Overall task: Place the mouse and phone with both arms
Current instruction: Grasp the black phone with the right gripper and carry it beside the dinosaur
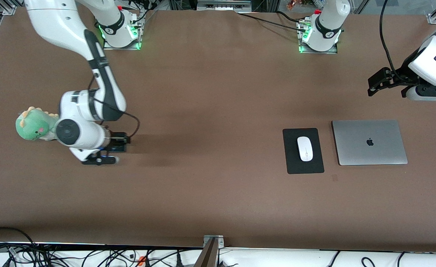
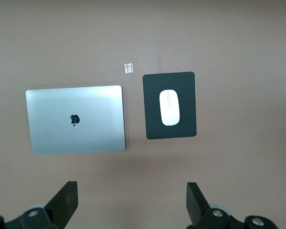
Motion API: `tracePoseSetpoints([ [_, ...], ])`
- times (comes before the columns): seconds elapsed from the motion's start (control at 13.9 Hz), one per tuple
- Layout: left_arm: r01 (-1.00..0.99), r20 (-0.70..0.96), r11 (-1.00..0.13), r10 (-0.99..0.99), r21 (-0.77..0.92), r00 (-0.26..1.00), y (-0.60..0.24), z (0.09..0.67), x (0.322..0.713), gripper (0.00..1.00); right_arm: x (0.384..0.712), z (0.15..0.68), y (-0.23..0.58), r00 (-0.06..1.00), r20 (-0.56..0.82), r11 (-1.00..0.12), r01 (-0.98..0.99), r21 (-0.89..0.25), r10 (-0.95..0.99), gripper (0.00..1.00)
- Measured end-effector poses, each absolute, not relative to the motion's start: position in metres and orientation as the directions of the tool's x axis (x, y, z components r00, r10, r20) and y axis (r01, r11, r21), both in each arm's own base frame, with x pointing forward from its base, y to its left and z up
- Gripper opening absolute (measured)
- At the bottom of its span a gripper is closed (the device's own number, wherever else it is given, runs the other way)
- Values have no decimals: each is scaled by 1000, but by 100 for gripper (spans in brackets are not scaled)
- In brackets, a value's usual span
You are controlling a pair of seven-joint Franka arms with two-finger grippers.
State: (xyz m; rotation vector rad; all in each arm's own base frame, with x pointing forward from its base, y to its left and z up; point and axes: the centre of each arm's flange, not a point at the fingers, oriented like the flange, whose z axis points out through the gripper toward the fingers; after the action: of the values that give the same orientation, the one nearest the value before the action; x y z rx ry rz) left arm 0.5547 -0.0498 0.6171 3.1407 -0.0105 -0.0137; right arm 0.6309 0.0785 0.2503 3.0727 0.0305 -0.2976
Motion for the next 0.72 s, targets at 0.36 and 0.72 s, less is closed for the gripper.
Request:
tracePoseSetpoints([
  [0.36, -8, -8, -1000, -8, 1, 1000, -51, 617, 555, 100, 586, 216, 12, 997, -76, -999, -9, 48, -13, 80],
  [0.72, -9, -8, -1000, -9, 1, 1000, -51, 617, 555, 100, 552, 185, -39, 999, -41, -998, -7, 57, -9, 80],
])
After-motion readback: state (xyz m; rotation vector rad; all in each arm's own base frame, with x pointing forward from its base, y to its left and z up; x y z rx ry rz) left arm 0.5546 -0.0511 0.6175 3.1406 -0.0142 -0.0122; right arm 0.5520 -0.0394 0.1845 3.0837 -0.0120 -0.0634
